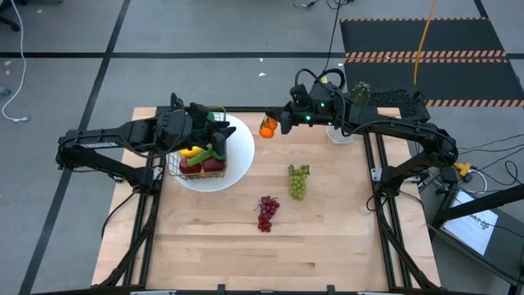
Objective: Build produce basket
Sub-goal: Put the orange tangerine into the wire basket
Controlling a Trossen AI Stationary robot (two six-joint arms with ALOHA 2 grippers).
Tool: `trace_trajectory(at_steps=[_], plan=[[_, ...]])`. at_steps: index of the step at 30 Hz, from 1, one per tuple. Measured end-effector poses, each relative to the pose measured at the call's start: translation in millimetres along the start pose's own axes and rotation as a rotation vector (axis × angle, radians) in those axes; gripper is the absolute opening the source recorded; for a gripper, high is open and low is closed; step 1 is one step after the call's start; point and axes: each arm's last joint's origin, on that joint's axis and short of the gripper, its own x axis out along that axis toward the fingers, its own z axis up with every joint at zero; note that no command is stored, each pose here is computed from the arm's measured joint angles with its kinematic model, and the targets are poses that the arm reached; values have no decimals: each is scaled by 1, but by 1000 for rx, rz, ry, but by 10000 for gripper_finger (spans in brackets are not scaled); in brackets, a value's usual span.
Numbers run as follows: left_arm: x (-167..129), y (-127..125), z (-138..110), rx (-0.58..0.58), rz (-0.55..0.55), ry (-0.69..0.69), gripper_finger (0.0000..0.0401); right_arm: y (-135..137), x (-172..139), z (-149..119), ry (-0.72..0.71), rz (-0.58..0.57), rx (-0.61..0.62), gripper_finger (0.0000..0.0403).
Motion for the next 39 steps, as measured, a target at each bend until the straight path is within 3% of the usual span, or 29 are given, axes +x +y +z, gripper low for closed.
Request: trace_trajectory(at_steps=[7,11,16,20,29,39], plan=[[0,-1,-1,64,-40,26,174,0,0,-7,39,-47,212,4],[0,-3,0,60,-74,34,211,9,1,-13,6,-82,295,4],[5,-5,-1,103,-76,29,273,23,1,-23,-39,-126,302,4],[15,-8,0,149,-122,34,300,35,1,-31,-54,-129,280,4],[51,-17,-2,145,-263,45,266,50,-1,-38,-91,-117,216,4],[86,-13,-10,90,-222,64,229,50,-1,-38,-86,-120,119,4]])
